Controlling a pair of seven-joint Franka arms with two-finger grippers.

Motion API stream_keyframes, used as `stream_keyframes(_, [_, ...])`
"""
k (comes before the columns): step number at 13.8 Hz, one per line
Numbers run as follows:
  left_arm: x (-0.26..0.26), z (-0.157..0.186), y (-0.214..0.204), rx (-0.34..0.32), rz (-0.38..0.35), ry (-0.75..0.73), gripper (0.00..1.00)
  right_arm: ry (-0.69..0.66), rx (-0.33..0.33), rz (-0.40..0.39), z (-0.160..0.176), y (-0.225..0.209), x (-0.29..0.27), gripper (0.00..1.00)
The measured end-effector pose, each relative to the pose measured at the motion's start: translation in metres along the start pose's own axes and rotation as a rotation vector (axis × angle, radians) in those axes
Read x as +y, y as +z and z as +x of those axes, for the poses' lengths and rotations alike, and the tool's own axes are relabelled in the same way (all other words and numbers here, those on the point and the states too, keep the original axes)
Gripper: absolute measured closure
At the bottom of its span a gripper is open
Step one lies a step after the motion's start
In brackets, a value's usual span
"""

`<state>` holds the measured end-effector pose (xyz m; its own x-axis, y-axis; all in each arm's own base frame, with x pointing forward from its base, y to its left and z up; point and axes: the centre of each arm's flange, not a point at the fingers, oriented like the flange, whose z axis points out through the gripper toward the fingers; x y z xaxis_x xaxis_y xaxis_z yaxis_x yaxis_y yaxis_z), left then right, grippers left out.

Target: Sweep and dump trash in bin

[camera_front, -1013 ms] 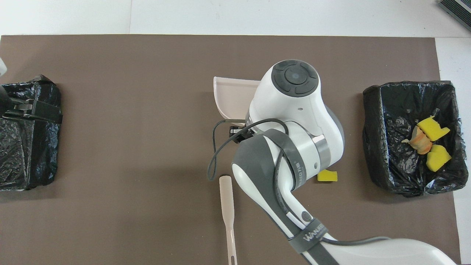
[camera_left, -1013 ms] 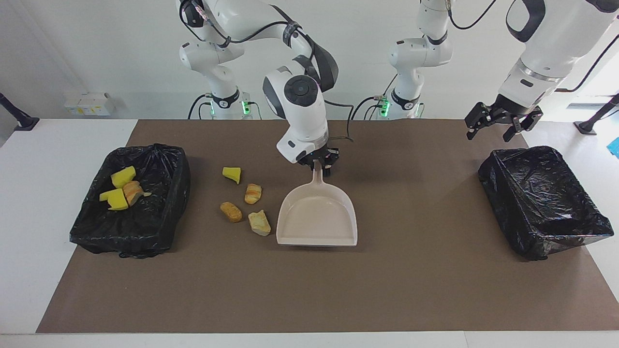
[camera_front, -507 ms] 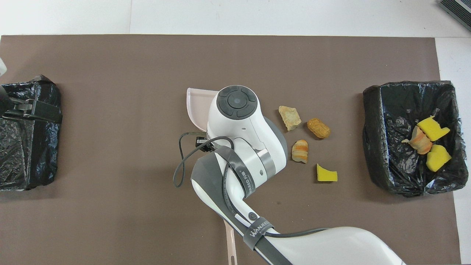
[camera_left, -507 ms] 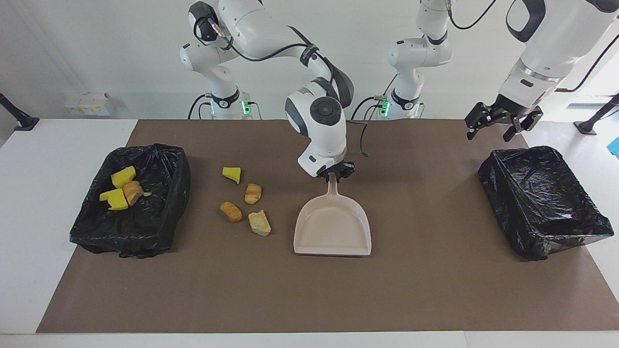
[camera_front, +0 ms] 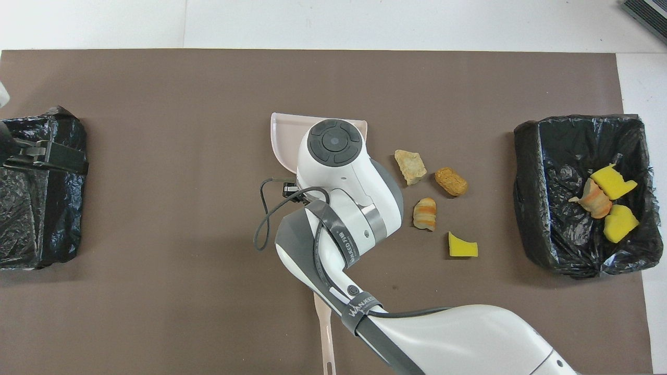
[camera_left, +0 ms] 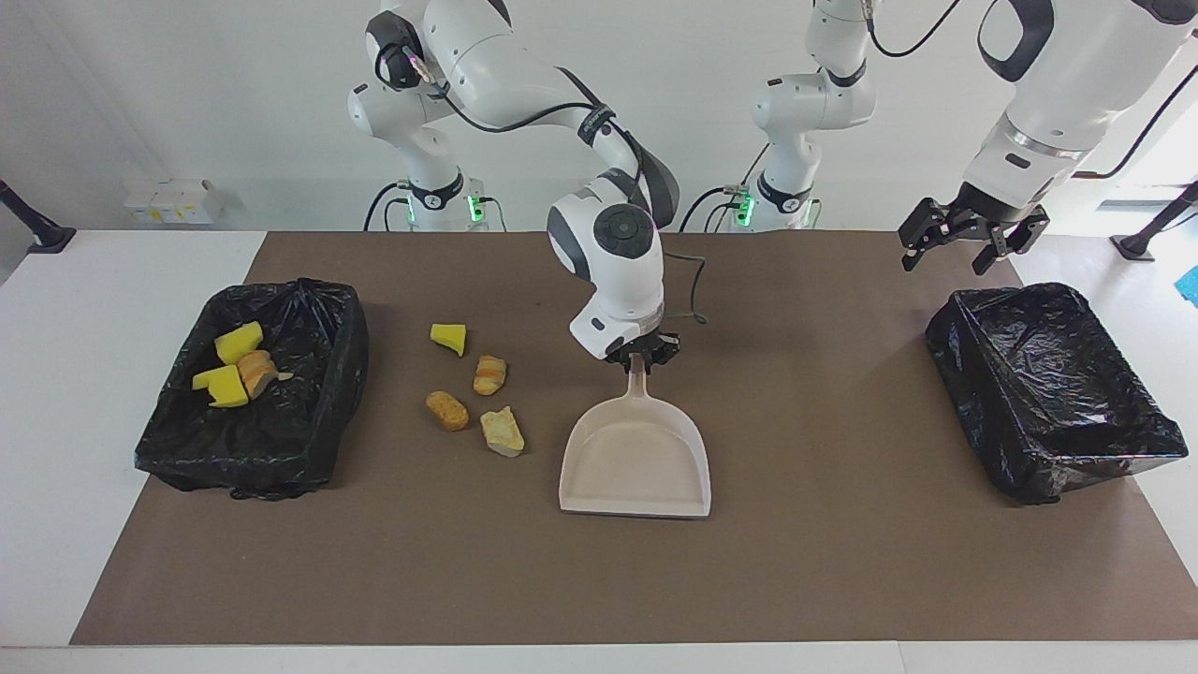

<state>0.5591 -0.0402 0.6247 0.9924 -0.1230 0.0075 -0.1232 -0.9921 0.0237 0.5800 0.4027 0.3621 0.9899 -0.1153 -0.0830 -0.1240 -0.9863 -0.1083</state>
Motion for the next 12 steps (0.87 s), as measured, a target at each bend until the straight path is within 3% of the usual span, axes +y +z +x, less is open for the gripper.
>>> stream_keyframes(1, [0.001,0.0,0.0,0.001,0.0,0.001,0.0,0.0,0.002,0.001,0.003,0.0,0.003,0.63])
stream_keyframes(5, [0.001,0.0,0.0,0.001,0.0,0.002,0.0,-0.014,0.012,0.007,0.005,-0.009,0.003,0.19])
stream_keyframes(7, [0.001,0.0,0.0,0.0,0.0,-0.004,0.0,-0.016,0.0,-0.001,-0.002,-0.039,0.006,0.0])
stream_keyframes(9, [0.001,0.001,0.0,0.008,0.0,-0.005,0.0,-0.006,-0.046,-0.023,-0.018,-0.091,0.023,0.0])
stream_keyframes(12, [0.005,0.006,0.005,0.019,0.0,0.003,0.0,-0.026,-0.154,-0.079,-0.068,-0.145,0.042,0.0])
